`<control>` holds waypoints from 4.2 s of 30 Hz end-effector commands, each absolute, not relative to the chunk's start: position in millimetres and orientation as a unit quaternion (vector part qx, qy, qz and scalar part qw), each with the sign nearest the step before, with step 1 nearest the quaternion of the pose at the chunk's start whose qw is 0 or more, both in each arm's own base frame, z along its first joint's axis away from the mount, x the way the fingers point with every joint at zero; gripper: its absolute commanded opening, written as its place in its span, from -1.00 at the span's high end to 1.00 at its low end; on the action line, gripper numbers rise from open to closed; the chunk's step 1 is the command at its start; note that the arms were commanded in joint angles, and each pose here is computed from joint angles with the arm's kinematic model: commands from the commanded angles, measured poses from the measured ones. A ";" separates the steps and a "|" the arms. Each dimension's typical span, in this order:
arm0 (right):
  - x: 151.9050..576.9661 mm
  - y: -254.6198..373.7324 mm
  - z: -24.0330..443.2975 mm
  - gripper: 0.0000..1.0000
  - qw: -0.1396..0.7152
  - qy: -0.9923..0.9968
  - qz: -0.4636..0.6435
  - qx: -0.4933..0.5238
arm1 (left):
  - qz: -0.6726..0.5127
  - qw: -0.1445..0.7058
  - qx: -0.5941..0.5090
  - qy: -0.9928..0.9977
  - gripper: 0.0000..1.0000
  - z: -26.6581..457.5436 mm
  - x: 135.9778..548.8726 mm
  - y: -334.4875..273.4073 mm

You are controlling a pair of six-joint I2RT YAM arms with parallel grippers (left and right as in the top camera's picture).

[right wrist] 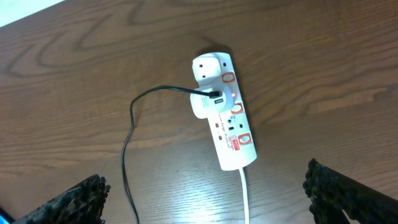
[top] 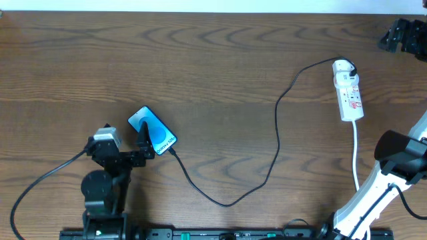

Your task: Plug charger to phone and switch on socket

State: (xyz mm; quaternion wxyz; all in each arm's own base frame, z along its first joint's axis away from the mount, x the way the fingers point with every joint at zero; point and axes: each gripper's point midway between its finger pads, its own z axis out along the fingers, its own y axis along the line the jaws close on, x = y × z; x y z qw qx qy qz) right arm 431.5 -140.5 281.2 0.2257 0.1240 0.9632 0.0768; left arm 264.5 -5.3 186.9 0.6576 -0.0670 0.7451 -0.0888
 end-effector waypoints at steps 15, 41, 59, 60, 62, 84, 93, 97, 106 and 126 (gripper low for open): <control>430.5 -142.6 281.7 -0.99 0.225 0.962 0.076 0.133 | -0.078 0.711 -0.061 0.696 -0.96 182.5 254.3 -2.0; 430.5 -142.6 281.7 -0.99 0.225 0.962 0.076 0.133 | -0.069 0.650 -0.073 0.753 -0.96 138.6 244.1 0.2; 430.4 -142.5 281.6 -0.99 0.225 0.962 0.076 0.133 | -0.048 0.651 -0.051 0.756 -0.96 137.9 244.0 0.5; 430.4 -142.5 281.6 -0.99 0.225 0.962 0.076 0.133 | -0.048 0.651 -0.043 0.757 -0.96 138.0 244.0 -1.3; 430.4 -142.5 281.6 -0.99 0.225 0.962 0.076 0.133 | -0.047 0.651 -0.033 0.757 -0.96 138.2 243.9 -3.3; 430.4 -142.5 281.6 -0.98 0.225 0.962 0.076 0.133 | -0.057 0.653 -0.004 0.755 -0.96 139.7 243.7 -12.5; 430.4 -142.5 281.6 -0.99 0.225 0.962 0.076 0.133 | -0.057 0.652 -0.004 0.756 -0.96 139.2 243.7 -12.5; 430.5 -142.6 281.7 -0.99 0.225 0.962 0.076 0.133 | -0.057 0.652 -0.004 0.756 -0.95 139.3 243.8 -12.5; 430.4 -142.5 281.6 -0.98 0.225 0.962 0.076 0.133 | -0.057 0.652 -0.004 0.756 -0.96 139.2 243.7 -12.5; 430.4 -142.5 281.6 -0.99 0.225 0.962 0.076 0.133 | -0.057 0.652 -0.004 0.756 -0.96 139.2 243.7 -12.5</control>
